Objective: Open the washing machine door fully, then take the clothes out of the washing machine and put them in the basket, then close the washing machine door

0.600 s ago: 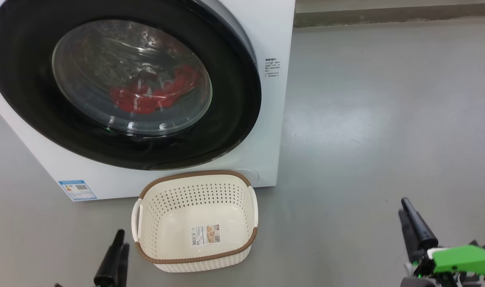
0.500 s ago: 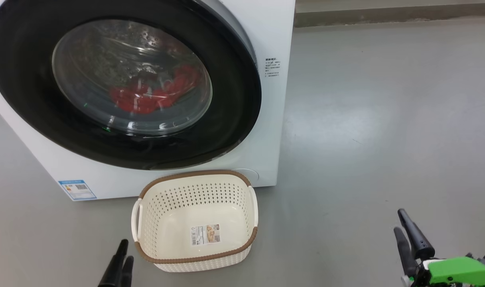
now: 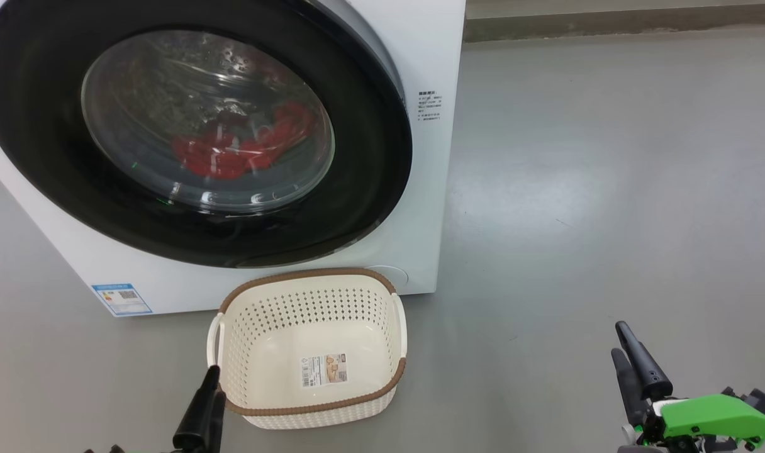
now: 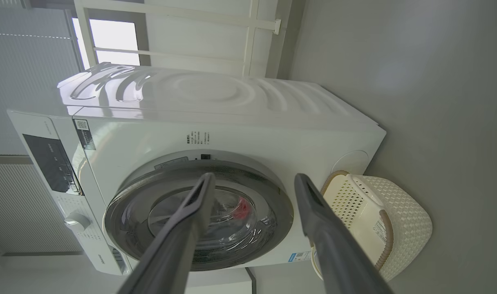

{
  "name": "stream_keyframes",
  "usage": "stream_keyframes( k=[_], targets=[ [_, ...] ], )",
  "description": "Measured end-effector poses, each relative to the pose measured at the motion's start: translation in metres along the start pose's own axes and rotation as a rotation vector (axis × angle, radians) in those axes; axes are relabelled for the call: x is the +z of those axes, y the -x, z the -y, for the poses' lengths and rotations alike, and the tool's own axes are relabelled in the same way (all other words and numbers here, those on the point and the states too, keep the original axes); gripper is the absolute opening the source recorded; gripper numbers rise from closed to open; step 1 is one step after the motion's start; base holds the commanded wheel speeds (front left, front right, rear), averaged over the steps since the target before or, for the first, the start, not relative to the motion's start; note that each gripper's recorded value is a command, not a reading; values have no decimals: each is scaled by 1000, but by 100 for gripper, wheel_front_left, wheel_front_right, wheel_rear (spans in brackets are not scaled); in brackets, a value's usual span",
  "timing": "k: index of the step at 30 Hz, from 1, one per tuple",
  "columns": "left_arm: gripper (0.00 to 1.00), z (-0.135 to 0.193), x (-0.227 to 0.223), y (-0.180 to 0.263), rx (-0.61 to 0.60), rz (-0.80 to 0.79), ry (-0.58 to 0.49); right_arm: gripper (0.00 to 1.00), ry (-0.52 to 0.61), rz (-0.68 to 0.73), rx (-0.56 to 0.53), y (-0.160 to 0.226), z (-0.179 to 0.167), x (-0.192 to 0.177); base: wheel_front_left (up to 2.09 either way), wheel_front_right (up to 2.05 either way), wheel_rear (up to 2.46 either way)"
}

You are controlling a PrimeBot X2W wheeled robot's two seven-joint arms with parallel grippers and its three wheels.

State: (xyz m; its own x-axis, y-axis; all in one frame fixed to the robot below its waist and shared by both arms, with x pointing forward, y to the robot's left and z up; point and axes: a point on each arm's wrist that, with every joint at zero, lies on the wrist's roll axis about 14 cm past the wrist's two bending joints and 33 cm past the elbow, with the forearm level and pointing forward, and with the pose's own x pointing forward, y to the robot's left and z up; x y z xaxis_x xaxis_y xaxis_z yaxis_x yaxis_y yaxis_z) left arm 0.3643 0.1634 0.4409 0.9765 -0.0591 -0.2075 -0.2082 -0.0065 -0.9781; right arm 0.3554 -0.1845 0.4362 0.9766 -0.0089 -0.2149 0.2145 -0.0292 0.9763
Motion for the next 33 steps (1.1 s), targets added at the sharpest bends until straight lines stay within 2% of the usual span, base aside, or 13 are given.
stream_keyframes(
  k=[7,33],
  targets=[
    [100,2,-8,-5,0,-18,-50,100,68,-13,18,-7,-8,-6,0,0,0],
    [100,23,-17,-20,-38,-18,-440,100,399,-42,60,-21,-24,-24,0,0,0]
  ],
)
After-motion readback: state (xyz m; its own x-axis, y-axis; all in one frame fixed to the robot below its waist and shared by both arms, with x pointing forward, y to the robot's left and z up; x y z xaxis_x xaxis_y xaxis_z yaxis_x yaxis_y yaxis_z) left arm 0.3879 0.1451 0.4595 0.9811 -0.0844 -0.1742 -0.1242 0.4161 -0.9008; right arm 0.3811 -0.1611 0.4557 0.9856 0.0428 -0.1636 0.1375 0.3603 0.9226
